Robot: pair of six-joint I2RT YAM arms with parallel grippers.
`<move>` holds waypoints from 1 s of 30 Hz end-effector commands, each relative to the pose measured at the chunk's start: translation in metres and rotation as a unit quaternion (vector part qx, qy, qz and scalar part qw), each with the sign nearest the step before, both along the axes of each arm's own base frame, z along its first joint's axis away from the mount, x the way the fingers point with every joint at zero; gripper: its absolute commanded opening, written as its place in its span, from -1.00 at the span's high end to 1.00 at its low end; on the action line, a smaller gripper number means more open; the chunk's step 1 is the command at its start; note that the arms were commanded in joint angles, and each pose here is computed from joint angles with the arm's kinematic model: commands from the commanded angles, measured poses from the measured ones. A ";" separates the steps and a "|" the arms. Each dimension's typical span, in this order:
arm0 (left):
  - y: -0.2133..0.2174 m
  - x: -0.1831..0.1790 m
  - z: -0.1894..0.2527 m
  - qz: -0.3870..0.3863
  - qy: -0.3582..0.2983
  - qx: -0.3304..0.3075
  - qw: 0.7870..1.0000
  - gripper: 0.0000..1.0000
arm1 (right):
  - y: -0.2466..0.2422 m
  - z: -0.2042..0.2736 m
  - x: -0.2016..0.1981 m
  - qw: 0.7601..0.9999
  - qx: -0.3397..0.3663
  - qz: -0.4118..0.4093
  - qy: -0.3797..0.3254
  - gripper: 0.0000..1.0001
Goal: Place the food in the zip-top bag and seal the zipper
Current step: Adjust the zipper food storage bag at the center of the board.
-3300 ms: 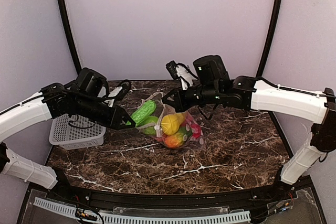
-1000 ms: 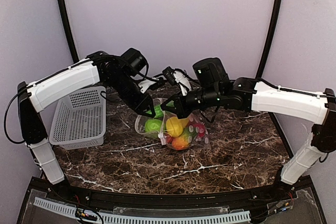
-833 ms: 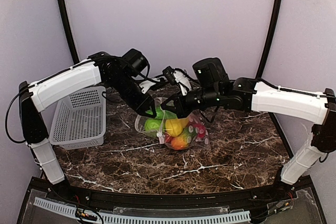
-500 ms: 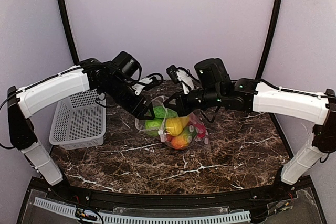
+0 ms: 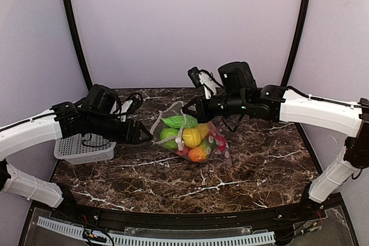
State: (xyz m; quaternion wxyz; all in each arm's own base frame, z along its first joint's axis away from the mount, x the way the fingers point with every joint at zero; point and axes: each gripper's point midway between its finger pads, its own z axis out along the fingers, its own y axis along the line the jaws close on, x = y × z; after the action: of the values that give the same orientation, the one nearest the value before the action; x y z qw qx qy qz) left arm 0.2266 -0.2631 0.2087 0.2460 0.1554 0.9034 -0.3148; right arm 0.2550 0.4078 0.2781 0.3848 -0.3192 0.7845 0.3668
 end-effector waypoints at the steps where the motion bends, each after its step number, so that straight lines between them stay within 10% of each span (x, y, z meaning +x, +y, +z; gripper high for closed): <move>1: -0.007 0.014 -0.004 0.066 0.033 -0.107 0.992 -0.26 | 0.002 0.020 0.001 0.999 0.036 0.004 -0.015 1.00; 22: -0.010 0.029 -0.038 0.080 0.063 -0.100 0.990 0.07 | 0.005 0.024 0.001 0.999 0.039 0.011 -0.017 1.00; 30: -0.031 0.030 -0.013 0.031 0.049 -0.143 0.988 0.98 | 0.001 0.026 0.005 0.999 0.041 -0.003 -0.014 1.00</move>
State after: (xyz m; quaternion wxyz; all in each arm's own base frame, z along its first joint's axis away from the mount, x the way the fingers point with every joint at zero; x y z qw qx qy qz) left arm 0.2542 -0.2826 0.1663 0.2110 0.0428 0.8880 -0.4064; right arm 0.2520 0.4100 0.2794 0.3796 -0.3217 0.7813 0.3768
